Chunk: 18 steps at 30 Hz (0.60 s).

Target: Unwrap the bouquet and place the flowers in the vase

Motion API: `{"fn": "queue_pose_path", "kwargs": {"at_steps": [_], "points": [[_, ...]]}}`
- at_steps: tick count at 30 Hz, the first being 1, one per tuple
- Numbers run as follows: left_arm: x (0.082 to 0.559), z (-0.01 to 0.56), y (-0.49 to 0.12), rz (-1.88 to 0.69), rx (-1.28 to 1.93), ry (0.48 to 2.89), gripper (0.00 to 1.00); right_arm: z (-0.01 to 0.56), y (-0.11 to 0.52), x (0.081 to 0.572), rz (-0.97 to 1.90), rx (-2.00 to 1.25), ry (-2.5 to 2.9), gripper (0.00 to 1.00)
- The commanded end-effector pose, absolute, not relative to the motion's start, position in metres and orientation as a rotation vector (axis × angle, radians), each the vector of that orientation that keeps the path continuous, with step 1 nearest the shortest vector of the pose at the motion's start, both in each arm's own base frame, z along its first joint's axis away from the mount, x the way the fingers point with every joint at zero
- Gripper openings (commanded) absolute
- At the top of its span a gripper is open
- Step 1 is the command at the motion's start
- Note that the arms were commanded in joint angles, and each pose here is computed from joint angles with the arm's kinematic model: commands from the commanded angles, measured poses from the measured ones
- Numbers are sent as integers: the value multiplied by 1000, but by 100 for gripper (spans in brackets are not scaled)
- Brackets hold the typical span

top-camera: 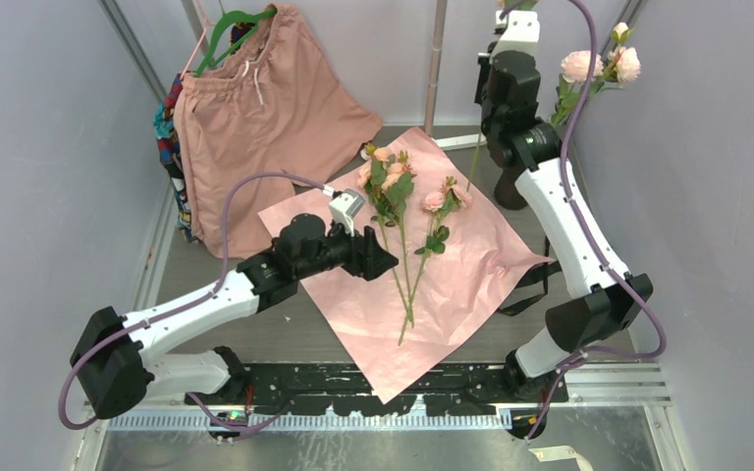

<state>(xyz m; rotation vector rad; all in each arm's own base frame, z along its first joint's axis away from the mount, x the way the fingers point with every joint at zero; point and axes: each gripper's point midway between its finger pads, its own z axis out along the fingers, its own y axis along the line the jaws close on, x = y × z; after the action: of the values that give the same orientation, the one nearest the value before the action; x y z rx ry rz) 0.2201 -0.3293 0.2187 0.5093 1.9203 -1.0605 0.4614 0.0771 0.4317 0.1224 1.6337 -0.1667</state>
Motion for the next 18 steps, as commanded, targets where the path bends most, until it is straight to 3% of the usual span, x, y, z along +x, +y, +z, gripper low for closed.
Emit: {"fn": "queue_pose_path", "kwargs": {"at_steps": [1, 18], "points": [[223, 230, -328, -1058, 494, 1868, 66, 513, 46, 458, -192, 186, 1434, 1], [236, 211, -337, -1031, 507, 1911, 64, 563, -9, 476, -316, 193, 1306, 1]]}}
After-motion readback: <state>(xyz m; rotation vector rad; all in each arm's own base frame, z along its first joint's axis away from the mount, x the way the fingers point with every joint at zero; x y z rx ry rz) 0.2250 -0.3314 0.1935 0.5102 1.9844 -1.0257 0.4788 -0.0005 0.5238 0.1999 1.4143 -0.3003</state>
